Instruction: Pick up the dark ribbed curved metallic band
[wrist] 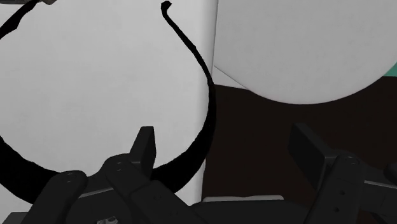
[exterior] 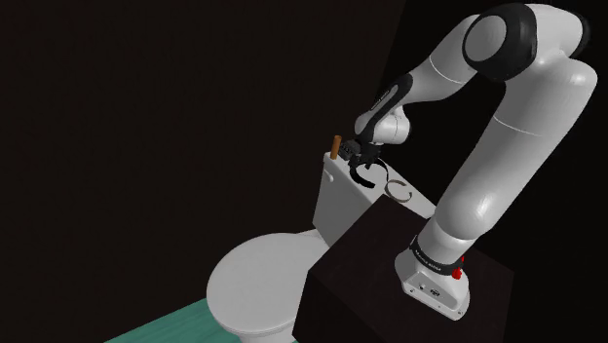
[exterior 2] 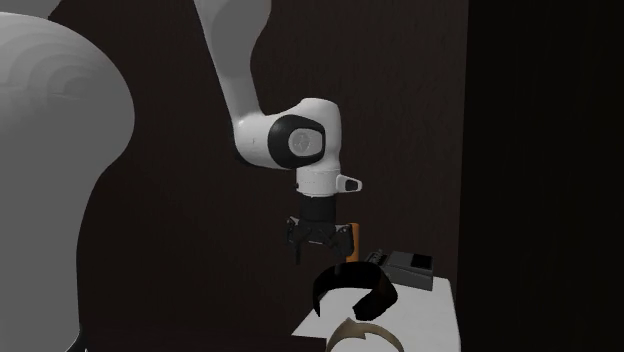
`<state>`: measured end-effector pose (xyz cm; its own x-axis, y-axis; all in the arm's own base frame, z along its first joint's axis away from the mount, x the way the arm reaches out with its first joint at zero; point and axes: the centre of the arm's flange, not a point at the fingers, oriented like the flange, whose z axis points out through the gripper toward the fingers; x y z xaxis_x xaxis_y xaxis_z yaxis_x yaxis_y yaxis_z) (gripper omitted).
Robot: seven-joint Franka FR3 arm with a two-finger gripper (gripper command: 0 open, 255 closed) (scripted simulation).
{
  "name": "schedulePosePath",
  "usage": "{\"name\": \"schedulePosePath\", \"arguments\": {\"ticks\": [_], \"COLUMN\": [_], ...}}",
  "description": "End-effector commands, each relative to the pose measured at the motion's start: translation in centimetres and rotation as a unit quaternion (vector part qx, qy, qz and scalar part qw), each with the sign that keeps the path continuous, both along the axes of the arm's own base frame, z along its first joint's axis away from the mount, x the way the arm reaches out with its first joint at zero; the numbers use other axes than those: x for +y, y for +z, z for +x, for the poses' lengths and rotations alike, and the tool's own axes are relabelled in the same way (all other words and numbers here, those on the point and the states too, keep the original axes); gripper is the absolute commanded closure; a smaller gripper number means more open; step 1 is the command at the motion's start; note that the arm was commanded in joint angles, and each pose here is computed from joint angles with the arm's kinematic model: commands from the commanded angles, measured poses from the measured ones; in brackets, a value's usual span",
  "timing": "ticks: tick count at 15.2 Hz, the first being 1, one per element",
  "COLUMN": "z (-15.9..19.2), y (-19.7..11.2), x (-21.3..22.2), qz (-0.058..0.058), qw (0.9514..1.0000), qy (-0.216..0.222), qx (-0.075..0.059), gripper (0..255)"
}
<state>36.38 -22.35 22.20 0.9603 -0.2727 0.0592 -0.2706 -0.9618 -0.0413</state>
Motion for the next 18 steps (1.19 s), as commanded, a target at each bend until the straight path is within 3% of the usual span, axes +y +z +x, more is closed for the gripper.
{"name": "schedulePosePath", "arguments": {"ticks": [1,7,8,18], "z": [0.0,0.0,0.0,0.0], "y": [-1.1,-3.5,-3.5,-3.0], "x": [-0.2,-0.2,-0.1,-0.2], "qz": [-0.001,-0.001,-0.001,-0.001], "qw": [1.0000,1.0000,1.0000,1.0000], "qy": [-0.001,-0.001,-0.001,-0.001], "qx": [0.000,0.000,0.000,0.000], "gripper": [0,0,255,255]}}
